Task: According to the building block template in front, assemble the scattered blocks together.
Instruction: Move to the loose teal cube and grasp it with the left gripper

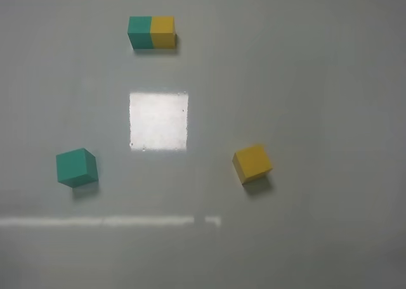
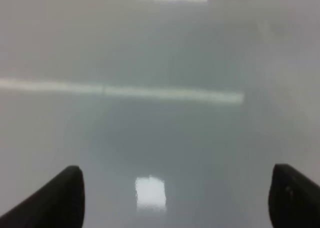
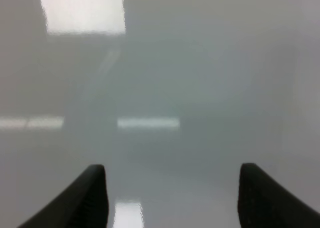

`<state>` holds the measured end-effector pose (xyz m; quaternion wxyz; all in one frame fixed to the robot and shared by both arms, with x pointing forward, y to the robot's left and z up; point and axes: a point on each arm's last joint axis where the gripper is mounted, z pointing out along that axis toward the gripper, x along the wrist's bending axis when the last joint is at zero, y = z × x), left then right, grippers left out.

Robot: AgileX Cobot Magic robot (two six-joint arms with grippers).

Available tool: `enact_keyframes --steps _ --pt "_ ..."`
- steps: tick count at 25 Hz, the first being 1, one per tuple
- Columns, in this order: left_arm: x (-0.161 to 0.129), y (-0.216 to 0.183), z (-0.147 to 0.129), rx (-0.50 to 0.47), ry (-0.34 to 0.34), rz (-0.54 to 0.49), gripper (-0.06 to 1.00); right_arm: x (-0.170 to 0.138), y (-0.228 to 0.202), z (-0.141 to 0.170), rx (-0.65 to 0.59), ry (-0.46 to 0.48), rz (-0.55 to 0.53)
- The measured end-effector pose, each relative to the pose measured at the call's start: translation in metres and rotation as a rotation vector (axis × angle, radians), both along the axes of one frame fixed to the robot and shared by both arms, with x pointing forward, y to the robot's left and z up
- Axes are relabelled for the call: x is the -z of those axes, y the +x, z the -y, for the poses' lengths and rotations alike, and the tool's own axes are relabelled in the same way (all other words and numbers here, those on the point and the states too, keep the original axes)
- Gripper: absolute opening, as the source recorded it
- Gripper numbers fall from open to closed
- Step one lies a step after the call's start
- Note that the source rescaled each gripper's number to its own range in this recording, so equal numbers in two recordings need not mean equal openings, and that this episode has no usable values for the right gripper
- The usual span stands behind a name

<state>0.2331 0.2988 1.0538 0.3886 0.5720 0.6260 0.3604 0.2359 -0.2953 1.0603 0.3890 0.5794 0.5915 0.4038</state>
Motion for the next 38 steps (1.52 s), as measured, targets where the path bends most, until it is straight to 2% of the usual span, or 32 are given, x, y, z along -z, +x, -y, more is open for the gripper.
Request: enact_keyframes --steps 15,22,28,32,38 --pt "0.000 0.000 0.000 0.001 0.000 0.000 0.71 0.000 0.000 0.000 0.000 0.000 0.000" --pt "0.000 0.000 0.004 0.053 0.015 0.002 0.71 0.000 0.000 0.000 0.000 0.000 0.000" --pt "-0.001 0.000 0.005 0.095 0.070 -0.003 0.71 0.000 0.000 0.000 0.000 0.000 0.000" --pt "-0.013 0.008 0.005 0.131 0.099 -0.047 0.71 0.000 0.000 0.000 0.000 0.000 0.000" --pt "-0.047 0.031 0.001 0.245 0.217 -0.108 0.71 0.000 0.000 0.000 0.000 0.000 0.000"
